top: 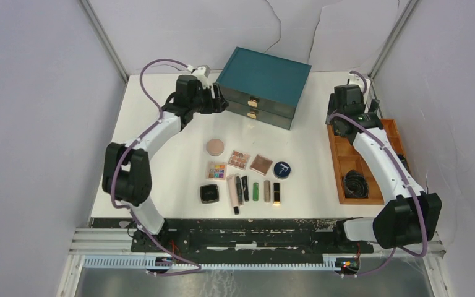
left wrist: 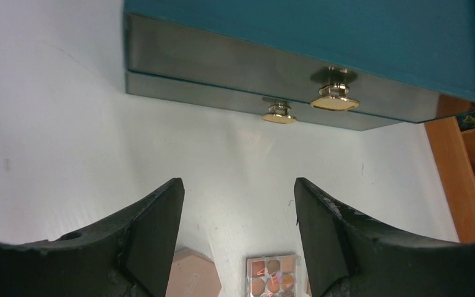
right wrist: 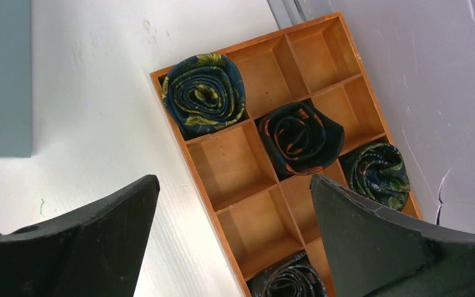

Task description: Organize the makeup

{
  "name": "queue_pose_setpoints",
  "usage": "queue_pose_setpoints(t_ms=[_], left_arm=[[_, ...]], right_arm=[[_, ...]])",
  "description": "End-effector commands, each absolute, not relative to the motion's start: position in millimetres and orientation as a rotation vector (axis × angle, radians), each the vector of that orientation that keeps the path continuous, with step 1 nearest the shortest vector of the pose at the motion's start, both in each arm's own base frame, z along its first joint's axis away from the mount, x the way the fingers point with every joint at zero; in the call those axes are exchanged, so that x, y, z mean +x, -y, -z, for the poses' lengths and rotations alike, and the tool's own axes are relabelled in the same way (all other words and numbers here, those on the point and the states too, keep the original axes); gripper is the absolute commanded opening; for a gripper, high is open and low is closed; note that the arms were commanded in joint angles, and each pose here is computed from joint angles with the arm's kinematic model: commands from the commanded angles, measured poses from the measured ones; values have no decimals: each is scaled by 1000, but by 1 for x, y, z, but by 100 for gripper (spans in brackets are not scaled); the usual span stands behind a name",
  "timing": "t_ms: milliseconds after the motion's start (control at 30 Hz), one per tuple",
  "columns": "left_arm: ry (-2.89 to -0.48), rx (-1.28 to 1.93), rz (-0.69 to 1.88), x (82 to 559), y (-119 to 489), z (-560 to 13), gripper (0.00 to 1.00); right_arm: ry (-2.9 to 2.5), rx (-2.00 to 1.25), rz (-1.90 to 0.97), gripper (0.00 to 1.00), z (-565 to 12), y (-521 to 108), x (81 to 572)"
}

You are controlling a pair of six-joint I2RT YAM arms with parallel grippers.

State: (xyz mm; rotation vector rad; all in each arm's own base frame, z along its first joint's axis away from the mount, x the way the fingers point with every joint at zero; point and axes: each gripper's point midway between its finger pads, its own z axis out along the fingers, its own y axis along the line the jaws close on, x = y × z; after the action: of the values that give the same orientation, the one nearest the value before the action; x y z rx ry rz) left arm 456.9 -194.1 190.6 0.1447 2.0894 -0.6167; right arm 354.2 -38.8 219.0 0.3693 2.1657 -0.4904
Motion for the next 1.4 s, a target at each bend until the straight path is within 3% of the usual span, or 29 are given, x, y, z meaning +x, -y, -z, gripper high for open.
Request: queue_pose_setpoints(t_ms=[0, 333, 733, 1067, 1367], left_arm=[[-2069, 250, 664, 458, 236, -197, 74], [-2043, 64, 930, 463, 270, -182, 66], [-1994, -127, 1223, 465, 296, -166, 66], [-1801, -264, 1472, 456, 303, -195, 68], [-1726, -335, 1564, 464, 311, -192, 68]], right_arm=[[-2159, 392, 481, 100, -226, 36, 360], [-2198, 398, 465, 100, -210, 33, 355], [-2217, 373, 483, 100, -203, 34, 356], [-2240, 345, 503, 100, -195, 35, 351], [-2254, 331, 521, 100, -194, 37, 351]])
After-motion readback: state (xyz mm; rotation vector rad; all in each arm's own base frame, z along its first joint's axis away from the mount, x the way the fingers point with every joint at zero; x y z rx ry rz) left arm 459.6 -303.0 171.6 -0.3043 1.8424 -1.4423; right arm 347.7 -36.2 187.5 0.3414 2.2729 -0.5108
